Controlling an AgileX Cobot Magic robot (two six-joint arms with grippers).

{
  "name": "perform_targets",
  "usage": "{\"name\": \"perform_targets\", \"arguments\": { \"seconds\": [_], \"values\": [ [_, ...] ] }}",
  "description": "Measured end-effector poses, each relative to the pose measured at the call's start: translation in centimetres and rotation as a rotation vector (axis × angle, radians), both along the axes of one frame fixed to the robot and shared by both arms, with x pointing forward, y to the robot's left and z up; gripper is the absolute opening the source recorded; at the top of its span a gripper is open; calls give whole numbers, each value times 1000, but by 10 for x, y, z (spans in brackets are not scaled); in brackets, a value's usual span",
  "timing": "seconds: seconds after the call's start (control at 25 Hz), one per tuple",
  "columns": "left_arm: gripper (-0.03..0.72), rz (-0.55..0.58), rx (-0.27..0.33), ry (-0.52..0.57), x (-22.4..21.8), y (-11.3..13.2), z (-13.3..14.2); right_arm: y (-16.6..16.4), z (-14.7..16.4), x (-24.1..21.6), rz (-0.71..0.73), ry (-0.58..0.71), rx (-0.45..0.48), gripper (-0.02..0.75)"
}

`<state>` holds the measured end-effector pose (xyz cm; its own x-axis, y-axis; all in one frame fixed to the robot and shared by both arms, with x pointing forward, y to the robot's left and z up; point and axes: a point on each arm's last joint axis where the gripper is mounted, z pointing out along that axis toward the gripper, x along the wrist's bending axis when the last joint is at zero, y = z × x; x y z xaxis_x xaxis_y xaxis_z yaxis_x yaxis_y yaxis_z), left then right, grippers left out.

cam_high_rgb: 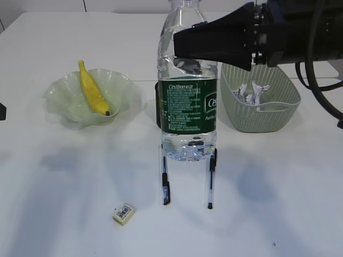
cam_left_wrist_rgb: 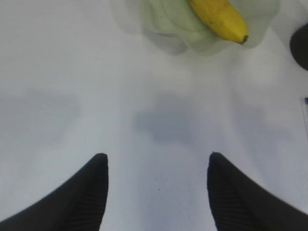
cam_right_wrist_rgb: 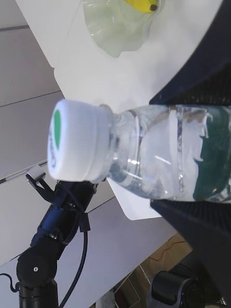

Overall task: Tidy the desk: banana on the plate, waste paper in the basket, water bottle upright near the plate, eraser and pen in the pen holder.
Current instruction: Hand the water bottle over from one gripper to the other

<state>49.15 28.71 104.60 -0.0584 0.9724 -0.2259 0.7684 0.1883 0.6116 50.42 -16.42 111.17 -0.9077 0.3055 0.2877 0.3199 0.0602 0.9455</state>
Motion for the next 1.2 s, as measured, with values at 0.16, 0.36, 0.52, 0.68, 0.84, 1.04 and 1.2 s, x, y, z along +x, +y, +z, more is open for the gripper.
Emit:
{"name": "perform_targets", "arguments": {
  "seconds": [0.16,0.36,0.52,0.68,0.84,1.04,1.2],
  "values": [
    [454,-142,52,-82,3,-20,4,0,0,0,2,-3,-1,368],
    [450,-282,60,-198,4,-48,9,0,0,0,-5,-3,-2,368],
    [449,-384,49,-262,2,-65,13,0,0,1,-13,-7,-6,368],
    [447,-434,27,-321,2,-72,17,0,0,2,-18,-7,-6,368],
    [443,-449,32,-365,4,-73,20,0,-1,2,-26,-9,-9,368],
    [443,-440,21,-365,7,-74,18,0,0,3,-33,-6,3,368],
    [443,-478,-8,-278,11,-79,1,0,2,3,-39,-3,19,368]
  ]
}}
